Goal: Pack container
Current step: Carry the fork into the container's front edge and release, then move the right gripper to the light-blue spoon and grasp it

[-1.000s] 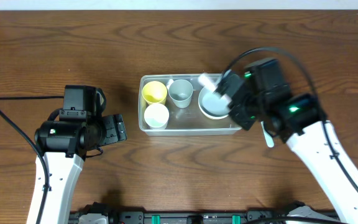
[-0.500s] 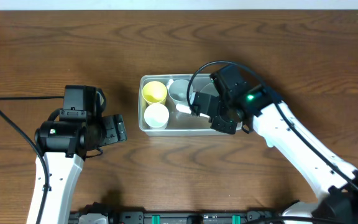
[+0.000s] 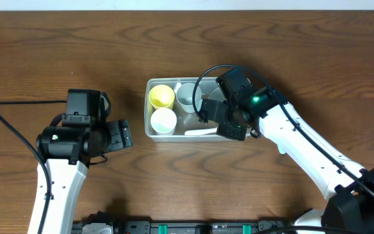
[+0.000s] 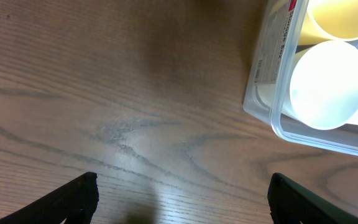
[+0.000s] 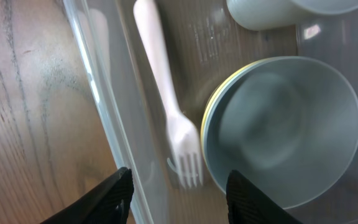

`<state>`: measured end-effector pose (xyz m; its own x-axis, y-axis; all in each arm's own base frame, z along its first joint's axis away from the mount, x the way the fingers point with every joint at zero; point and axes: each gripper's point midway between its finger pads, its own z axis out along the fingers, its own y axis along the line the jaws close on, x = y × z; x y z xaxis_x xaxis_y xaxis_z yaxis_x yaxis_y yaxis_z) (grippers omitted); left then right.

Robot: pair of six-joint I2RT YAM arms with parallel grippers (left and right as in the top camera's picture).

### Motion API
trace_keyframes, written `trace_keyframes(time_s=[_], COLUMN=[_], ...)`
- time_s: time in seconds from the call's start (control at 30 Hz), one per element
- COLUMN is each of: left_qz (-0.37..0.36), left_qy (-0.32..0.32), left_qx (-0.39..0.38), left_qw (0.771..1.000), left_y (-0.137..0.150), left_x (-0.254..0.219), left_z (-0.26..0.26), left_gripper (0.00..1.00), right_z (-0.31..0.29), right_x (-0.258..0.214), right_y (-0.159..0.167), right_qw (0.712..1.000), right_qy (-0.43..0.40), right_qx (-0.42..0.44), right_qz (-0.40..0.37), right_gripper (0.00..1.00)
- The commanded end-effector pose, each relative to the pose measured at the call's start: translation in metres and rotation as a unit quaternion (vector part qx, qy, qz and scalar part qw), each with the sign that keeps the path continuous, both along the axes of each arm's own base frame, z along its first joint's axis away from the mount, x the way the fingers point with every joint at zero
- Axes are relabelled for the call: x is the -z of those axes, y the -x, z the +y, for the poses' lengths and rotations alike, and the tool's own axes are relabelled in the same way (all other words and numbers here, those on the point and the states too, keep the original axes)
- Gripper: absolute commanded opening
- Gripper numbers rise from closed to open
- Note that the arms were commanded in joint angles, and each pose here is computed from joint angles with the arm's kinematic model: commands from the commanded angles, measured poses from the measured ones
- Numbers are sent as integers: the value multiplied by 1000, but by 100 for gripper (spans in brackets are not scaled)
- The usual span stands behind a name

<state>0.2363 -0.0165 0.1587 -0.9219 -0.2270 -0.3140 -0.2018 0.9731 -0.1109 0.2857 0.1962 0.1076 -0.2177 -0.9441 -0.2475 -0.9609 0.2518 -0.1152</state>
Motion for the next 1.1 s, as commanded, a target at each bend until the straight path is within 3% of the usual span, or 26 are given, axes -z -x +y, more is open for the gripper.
trace_keyframes(time_s=[0.0,0.23,0.37,0.5,0.6,0.67,0.83,1.07], left_qz=[1,4,4,5,5,5,5,5], left_qy=[3,3,3,3,3,3,3,3], left_qx=[-6,-6,-6,-6,-6,-6,-6,-6], left_qw=[1000,1000,1000,1000,1000,1000,1000,1000], left_y=[1,2,2,2,2,2,2,2], left_x=[0,1,1,1,1,1,1,1], left_z=[0,1,1,1,1,1,1,1], left_gripper=[88,88,88,88,88,88,88,88], right_z=[3,4,7,-13,-40,-62,-132,-169], right_x=[-1,-6,-37,-98,-144,-159,-131,-47], right_y=[1,-1,-19,-54,-76,-87,-98,-96], right_qw=[1000,992,976,934,890,866,805,794], right_qy=[-4,-28,-71,-117,-160,-176,-145,-52], right_qx=[10,119,207,327,408,446,566,605], right_qz=[4,23,-3,-80,-127,-139,-99,19], right_gripper=[50,50,50,57,73,79,82,77])
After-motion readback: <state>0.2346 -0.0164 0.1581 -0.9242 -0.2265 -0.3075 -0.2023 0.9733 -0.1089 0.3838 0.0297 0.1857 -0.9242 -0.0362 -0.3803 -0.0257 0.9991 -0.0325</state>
